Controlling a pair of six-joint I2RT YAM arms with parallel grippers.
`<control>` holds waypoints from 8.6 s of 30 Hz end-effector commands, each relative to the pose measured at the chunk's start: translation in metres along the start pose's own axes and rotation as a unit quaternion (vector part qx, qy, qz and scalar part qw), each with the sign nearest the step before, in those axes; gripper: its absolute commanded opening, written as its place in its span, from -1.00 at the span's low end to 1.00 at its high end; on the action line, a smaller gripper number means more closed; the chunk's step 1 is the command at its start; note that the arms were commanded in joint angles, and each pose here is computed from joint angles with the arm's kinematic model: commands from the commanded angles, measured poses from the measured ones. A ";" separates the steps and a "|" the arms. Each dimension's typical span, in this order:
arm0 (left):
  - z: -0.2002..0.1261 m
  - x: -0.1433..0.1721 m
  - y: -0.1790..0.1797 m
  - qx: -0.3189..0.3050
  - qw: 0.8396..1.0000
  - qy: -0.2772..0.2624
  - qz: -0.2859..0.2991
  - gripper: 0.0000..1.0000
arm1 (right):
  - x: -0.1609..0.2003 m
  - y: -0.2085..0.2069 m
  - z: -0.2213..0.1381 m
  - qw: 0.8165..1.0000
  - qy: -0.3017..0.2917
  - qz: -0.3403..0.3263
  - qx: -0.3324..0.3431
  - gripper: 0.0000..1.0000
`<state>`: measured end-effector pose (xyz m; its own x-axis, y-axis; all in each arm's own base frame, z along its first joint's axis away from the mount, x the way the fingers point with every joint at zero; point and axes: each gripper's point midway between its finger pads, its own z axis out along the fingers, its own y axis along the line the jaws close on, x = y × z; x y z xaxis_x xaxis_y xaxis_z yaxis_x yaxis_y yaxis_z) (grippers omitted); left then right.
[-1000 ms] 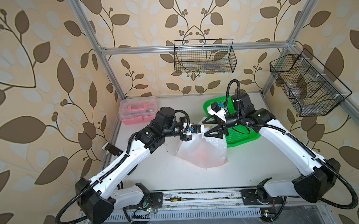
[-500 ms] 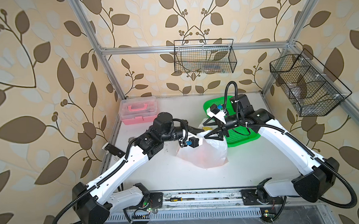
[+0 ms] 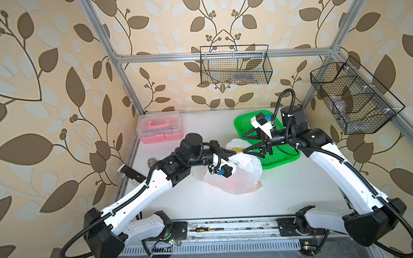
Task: Place the oranges into plastic bags & tie knots
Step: Tie the plastic bag at the center of the board.
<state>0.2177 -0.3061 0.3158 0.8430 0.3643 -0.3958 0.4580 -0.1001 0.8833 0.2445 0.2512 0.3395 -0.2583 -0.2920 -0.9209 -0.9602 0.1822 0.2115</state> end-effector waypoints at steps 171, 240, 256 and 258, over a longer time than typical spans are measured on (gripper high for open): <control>0.012 0.062 0.021 -0.183 0.956 0.230 -0.018 -1.00 | 0.038 -0.027 -0.003 0.976 0.033 -0.015 0.216 -1.00; 0.003 0.077 0.041 -0.266 0.924 0.274 -0.017 -1.00 | 0.047 -0.085 0.024 0.979 -0.024 -0.195 0.055 0.08; 0.005 0.077 0.040 -0.263 0.925 0.272 -0.024 -1.00 | 0.032 -0.077 0.027 0.979 -0.052 -0.191 0.040 -0.34; 0.005 0.077 0.040 -0.263 0.926 0.269 -0.027 -1.00 | 0.032 -0.076 0.028 0.980 -0.051 -0.189 0.038 -0.46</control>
<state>0.3018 -0.2900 0.3003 0.4893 0.8036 -0.3389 0.2030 0.2730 0.9404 0.3206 0.2520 0.2811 0.1133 -0.2750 -0.9548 -0.9688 0.1824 -0.1675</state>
